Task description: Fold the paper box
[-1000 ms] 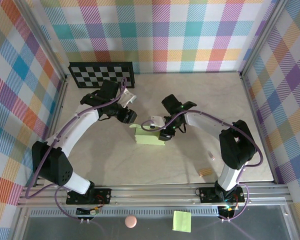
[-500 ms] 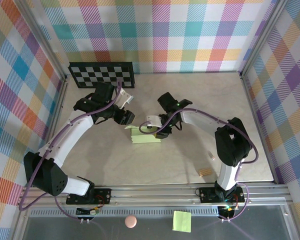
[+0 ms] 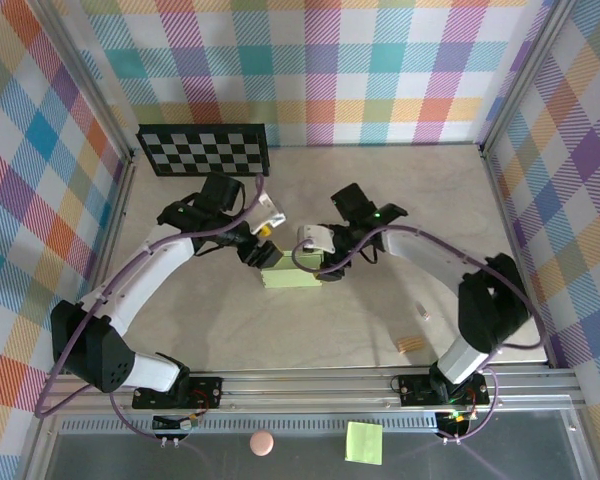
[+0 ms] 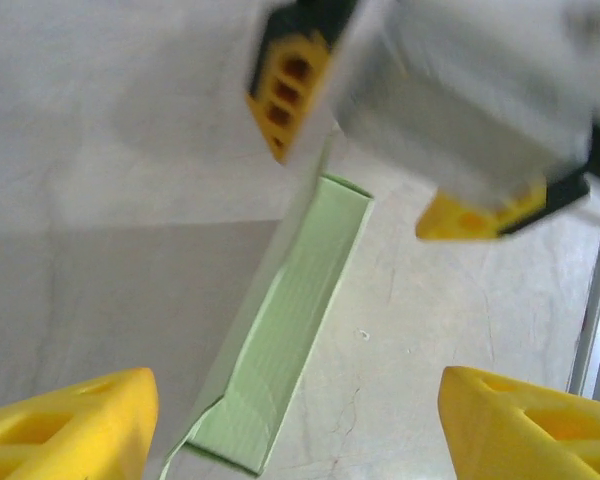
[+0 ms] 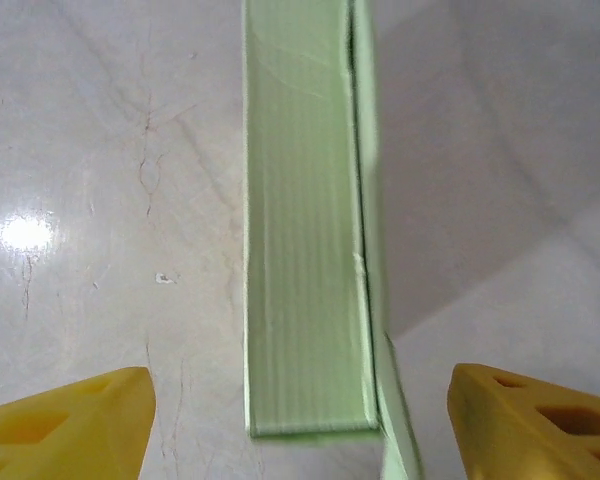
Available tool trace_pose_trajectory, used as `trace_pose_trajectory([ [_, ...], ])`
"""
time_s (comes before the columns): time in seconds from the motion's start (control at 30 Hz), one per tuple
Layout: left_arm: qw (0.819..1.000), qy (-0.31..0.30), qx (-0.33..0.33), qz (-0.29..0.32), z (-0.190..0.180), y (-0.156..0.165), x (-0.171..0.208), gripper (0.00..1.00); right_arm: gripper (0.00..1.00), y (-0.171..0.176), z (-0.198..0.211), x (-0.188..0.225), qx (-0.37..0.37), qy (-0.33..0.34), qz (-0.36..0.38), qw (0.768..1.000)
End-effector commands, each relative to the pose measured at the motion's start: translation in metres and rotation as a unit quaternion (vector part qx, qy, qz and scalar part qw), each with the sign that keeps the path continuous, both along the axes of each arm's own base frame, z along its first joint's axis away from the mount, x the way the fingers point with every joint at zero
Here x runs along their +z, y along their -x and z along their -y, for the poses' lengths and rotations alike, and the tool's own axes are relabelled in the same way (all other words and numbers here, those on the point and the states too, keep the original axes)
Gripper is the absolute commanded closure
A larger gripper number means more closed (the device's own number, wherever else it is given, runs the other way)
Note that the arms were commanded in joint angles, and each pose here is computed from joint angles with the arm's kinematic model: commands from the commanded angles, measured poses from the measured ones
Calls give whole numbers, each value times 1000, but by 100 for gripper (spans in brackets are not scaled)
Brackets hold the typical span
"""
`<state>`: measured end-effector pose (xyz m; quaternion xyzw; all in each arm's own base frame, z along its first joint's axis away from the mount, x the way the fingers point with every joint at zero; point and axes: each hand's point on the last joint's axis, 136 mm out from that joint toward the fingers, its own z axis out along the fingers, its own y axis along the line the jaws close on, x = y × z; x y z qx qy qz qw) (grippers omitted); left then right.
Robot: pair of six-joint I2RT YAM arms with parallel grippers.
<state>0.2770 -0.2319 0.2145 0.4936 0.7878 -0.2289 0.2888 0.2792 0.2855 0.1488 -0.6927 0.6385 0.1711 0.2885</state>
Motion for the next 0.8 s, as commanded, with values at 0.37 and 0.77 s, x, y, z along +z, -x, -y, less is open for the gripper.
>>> trace_pose_trajectory([
  [0.37,990,-39,-126,57,35,1,-45,20,1,-50,55,64,-267,-149,106,946],
  [0.77,981,-120,-152,8,33,1,-100,33,1,-73,81,61,-417,-153,26,896],
])
